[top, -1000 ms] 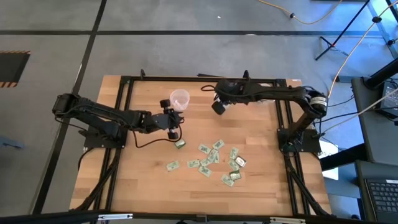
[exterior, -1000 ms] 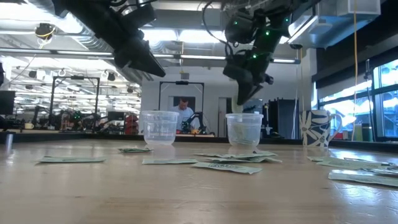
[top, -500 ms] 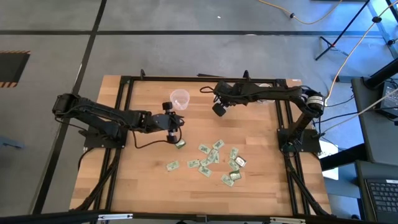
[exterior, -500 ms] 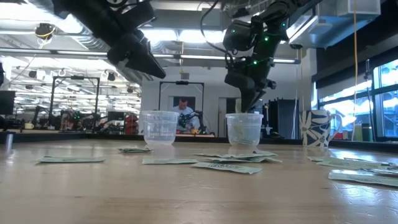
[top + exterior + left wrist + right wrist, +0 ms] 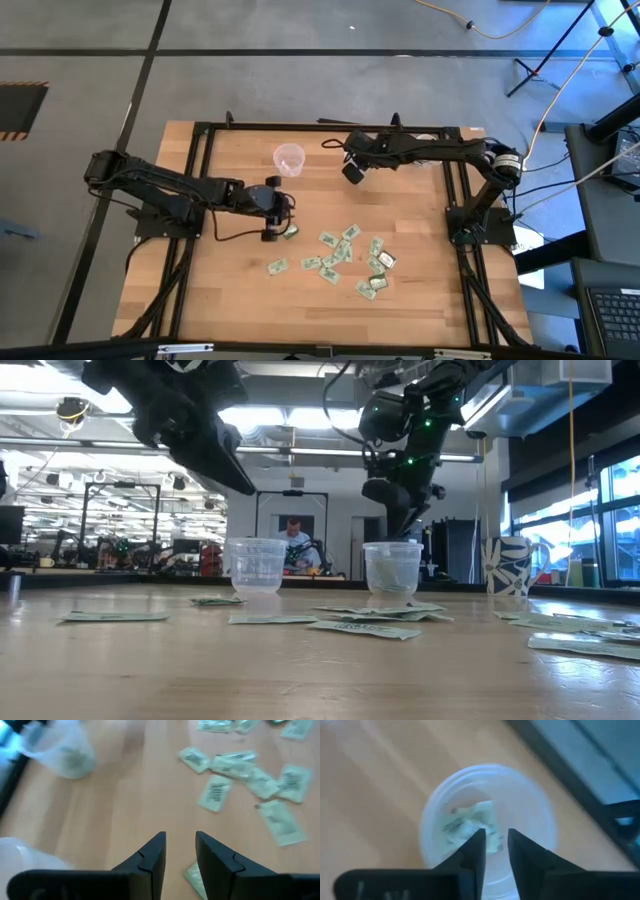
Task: Pick and place Stevia / Truvia into bins
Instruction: Put the truvia packet into the left transparent container
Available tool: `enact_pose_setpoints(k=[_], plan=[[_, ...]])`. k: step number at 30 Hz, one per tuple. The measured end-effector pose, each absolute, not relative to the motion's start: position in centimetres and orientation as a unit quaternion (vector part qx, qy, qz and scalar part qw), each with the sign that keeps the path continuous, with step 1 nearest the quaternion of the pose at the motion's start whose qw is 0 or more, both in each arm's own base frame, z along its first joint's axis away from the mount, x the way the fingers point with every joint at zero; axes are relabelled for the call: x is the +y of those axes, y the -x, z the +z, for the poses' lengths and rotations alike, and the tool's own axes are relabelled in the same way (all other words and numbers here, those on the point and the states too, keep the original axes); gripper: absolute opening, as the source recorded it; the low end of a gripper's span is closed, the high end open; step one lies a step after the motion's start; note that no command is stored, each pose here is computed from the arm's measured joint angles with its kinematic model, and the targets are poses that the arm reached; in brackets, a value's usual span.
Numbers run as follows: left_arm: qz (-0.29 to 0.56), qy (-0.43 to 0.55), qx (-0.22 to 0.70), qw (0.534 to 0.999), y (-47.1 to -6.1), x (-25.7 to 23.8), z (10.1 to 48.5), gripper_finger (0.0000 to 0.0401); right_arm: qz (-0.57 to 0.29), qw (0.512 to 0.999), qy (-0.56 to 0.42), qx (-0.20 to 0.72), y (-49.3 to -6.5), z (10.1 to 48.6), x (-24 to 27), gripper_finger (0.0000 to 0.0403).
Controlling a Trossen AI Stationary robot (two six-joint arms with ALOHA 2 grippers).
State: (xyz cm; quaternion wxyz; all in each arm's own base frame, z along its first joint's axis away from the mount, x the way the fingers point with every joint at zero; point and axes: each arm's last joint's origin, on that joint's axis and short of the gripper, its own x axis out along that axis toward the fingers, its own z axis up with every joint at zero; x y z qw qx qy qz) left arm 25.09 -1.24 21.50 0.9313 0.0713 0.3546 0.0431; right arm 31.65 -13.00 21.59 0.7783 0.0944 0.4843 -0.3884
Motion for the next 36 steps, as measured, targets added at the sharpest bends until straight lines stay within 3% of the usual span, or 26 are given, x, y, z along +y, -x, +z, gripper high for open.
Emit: enact_pose_setpoints(k=[6, 22, 36], plan=[[0.027, -0.045, 0.368, 0.929, -24.8, -1.0, 20.8, 0.0104, -0.417, 0.776, -0.068, 0.468, -31.6, 22.2, -12.7, 0.0112], [-0.005, 0.041, 0.464, 0.885, -26.8, 1.8, 13.9, 0.0107, -0.369, 0.821, -0.04, 0.434, -32.8, 23.9, -8.9, 0.011], [-0.001, 0.048, 0.491, 0.87, -27.5, 2.0, 11.5, 0.0101, -0.35, 0.83, -0.03, 0.434, -33.2, 23.9, -7.5, 0.011]])
